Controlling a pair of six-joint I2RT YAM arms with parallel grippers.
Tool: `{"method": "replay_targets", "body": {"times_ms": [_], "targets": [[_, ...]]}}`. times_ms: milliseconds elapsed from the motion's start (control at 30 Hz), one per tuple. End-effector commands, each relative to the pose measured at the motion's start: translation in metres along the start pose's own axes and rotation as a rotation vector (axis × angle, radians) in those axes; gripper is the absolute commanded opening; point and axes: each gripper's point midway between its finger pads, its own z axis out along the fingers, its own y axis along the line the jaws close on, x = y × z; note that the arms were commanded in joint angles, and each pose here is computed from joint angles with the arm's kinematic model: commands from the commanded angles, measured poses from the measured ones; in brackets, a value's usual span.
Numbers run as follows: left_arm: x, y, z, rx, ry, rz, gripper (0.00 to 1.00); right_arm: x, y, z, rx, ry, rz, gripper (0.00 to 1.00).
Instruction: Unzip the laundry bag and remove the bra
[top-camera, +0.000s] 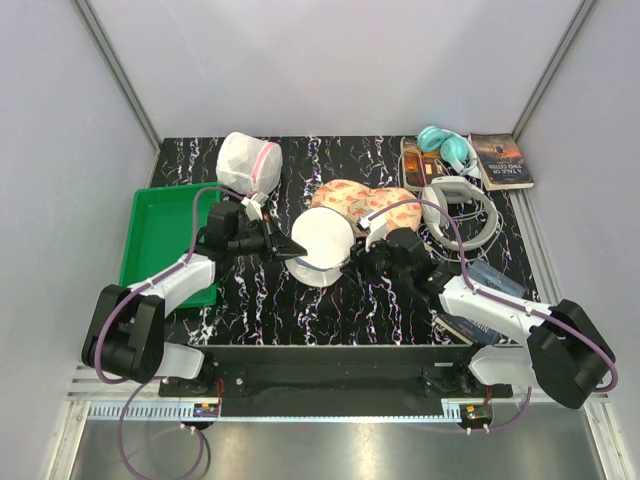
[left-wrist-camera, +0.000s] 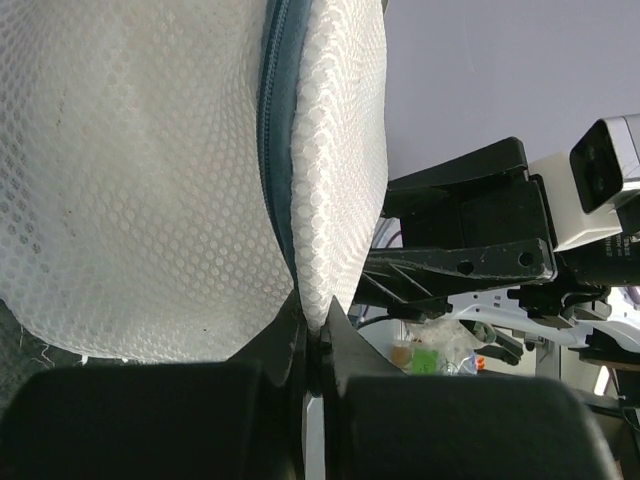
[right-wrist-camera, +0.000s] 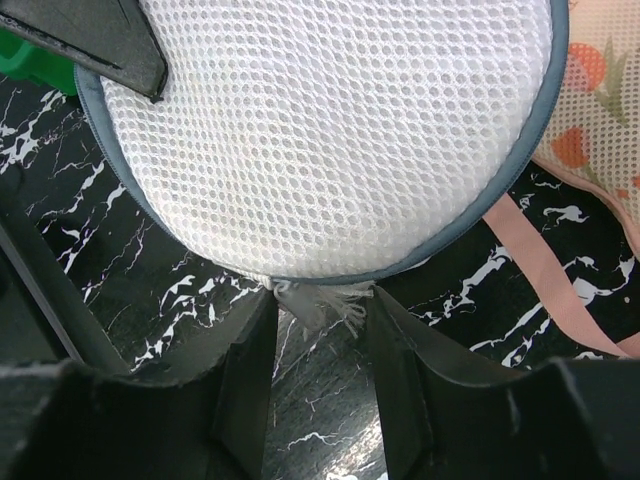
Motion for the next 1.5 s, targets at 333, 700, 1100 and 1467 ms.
{"method": "replay_targets", "body": {"times_ms": [333,700,1100,1467], "targets": [[-0.008,-0.025,-0.004,0.070,0.048,0.094,0.00,-0.021,0.004,-0.004,-0.009,-0.080,-0.087,0.12],[-0.012,-0.008,0.000,0.011,0.058,0.111,0.00,-0.010,0.015,-0.010,-0.068,-0.023,-0.083,0.00],[-0.015,-0.004,0.001,0.016,0.068,0.090,0.00,-0.005,0.014,-0.023,-0.025,-0.019,-0.084,0.49],[-0.014,-0.002,0.001,0.007,0.058,0.087,0.00,-0.019,0.033,-0.003,-0.057,-0.036,-0.027,0.50]]}}
